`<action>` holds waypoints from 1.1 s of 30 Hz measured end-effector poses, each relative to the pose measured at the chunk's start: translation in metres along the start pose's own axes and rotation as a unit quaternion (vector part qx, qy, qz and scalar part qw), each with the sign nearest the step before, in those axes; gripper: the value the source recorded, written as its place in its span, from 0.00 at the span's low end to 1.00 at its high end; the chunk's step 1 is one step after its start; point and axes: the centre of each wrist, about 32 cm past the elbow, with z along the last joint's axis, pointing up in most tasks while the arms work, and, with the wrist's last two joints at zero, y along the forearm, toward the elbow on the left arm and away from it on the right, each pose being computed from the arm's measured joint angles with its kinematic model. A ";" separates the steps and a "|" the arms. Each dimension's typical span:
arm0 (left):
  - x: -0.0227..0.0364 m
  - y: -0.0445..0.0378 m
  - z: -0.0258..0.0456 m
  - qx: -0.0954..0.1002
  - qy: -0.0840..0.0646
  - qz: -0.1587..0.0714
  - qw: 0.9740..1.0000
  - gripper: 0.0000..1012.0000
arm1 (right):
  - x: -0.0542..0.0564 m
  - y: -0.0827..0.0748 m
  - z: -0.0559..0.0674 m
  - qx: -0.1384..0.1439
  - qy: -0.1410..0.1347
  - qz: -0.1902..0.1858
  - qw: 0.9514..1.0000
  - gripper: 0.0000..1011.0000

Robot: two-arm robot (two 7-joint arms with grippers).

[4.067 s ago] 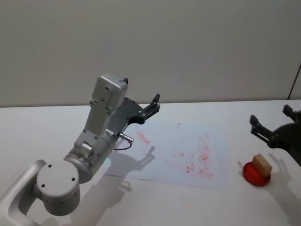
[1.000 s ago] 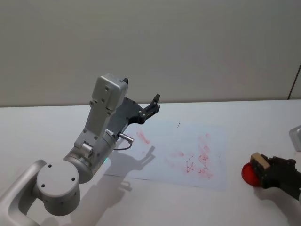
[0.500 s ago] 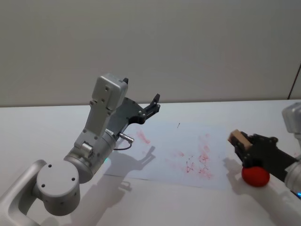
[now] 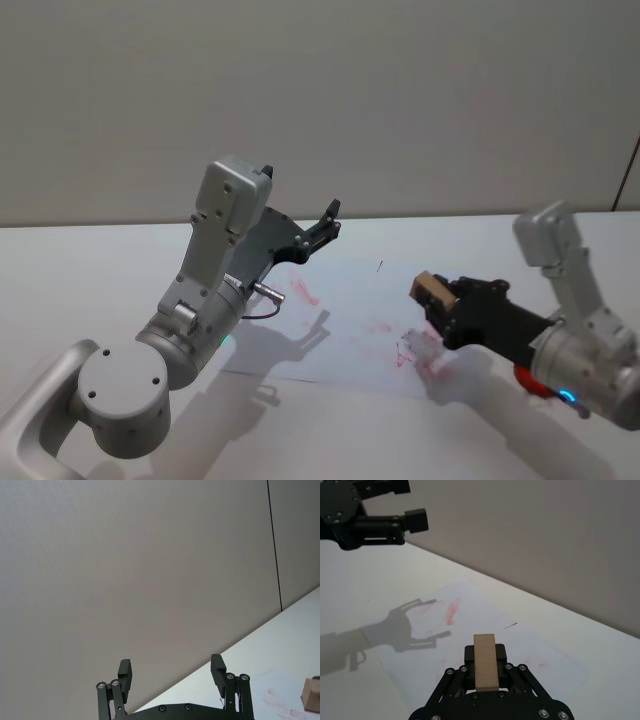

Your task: Use the one hand to pick up the stamp and affix it onto the A4 paper.

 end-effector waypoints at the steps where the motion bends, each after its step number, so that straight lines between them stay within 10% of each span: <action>1: 0.0001 0.0000 0.0000 0.000 0.000 0.000 1.000 0.99 | -0.001 0.005 -0.001 -0.006 -0.002 0.005 1.000 0.22; 33: 0.0000 0.0000 0.0000 0.000 0.000 0.000 1.000 0.99 | -0.022 0.050 -0.030 -0.091 -0.001 0.025 0.996 0.22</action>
